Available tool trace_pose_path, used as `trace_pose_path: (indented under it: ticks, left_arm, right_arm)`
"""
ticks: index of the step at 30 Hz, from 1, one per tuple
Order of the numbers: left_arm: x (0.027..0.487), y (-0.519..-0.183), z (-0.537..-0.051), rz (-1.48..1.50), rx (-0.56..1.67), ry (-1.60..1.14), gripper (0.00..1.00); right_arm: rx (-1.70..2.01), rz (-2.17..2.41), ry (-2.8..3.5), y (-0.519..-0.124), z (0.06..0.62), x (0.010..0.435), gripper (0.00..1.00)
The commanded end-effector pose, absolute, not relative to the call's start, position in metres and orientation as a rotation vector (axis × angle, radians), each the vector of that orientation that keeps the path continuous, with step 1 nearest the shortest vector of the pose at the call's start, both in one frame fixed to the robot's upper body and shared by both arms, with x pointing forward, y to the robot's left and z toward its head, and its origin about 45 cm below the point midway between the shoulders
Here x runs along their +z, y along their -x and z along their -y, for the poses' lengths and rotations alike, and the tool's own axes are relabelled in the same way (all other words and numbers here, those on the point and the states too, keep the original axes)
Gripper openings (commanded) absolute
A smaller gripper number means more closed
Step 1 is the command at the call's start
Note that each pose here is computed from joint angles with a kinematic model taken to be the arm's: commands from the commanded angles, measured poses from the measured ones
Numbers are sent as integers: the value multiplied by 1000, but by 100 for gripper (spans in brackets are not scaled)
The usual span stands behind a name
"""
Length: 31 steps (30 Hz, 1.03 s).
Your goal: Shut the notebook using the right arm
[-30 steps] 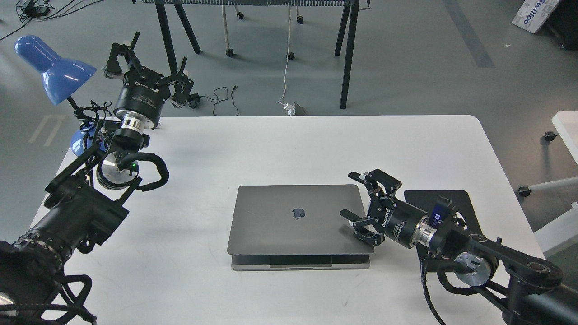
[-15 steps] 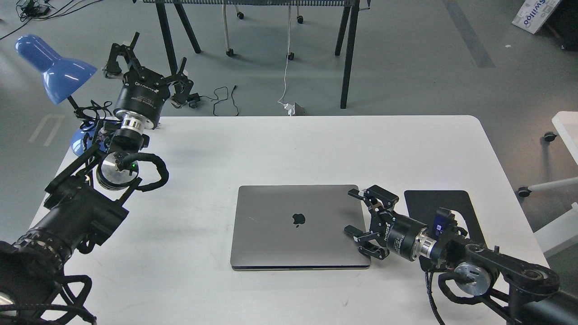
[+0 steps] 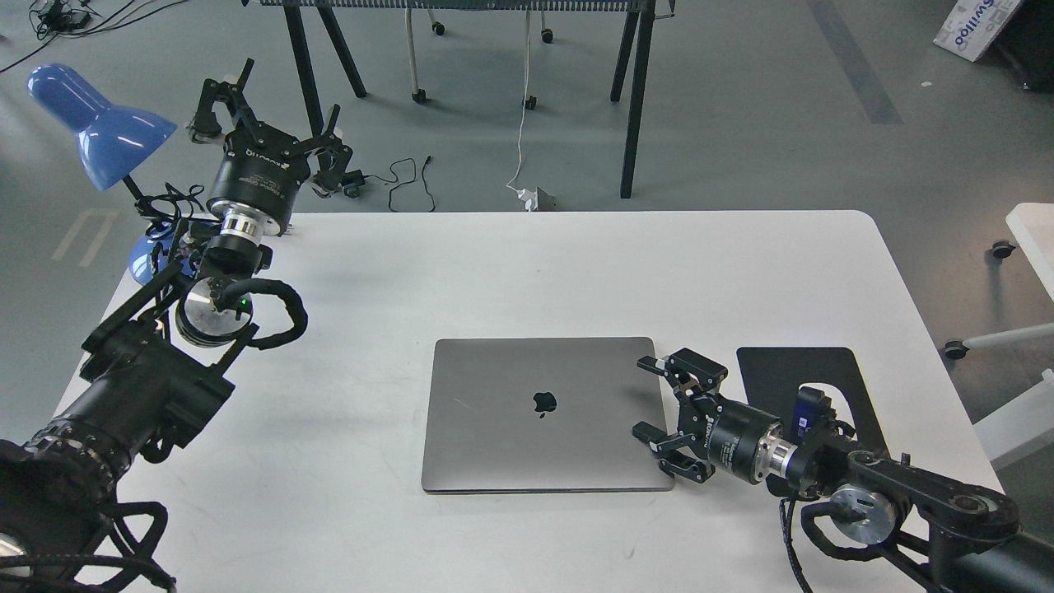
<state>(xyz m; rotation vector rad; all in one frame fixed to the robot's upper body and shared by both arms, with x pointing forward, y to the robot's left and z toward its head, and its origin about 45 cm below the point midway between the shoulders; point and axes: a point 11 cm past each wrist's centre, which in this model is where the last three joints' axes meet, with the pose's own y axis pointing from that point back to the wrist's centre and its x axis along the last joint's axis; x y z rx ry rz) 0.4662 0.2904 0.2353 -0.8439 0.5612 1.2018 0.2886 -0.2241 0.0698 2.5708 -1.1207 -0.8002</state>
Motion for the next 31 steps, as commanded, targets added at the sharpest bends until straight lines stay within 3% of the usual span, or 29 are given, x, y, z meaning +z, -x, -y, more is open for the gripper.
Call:
trace_pose_path:
  ticks: [1,11,20,31]
  left_arm:
    - [235,-466,-291,-562,1203,843,100]
    - [235,-466,-291,-562,1203,843,100]
    - [235,-466,-291,-562,1204,846,100]
    - [235,-466,-291,-562,1204,846,100]
  right_arm:
    - [-776,1170,-2637,-305,223,90,100]
    - [-545,1732,-2822,-405,296,216,100]
    - [-944,2067,-2738,-466,327,234,100]
    - [-971,2119,-2743,-476,326,239,100]
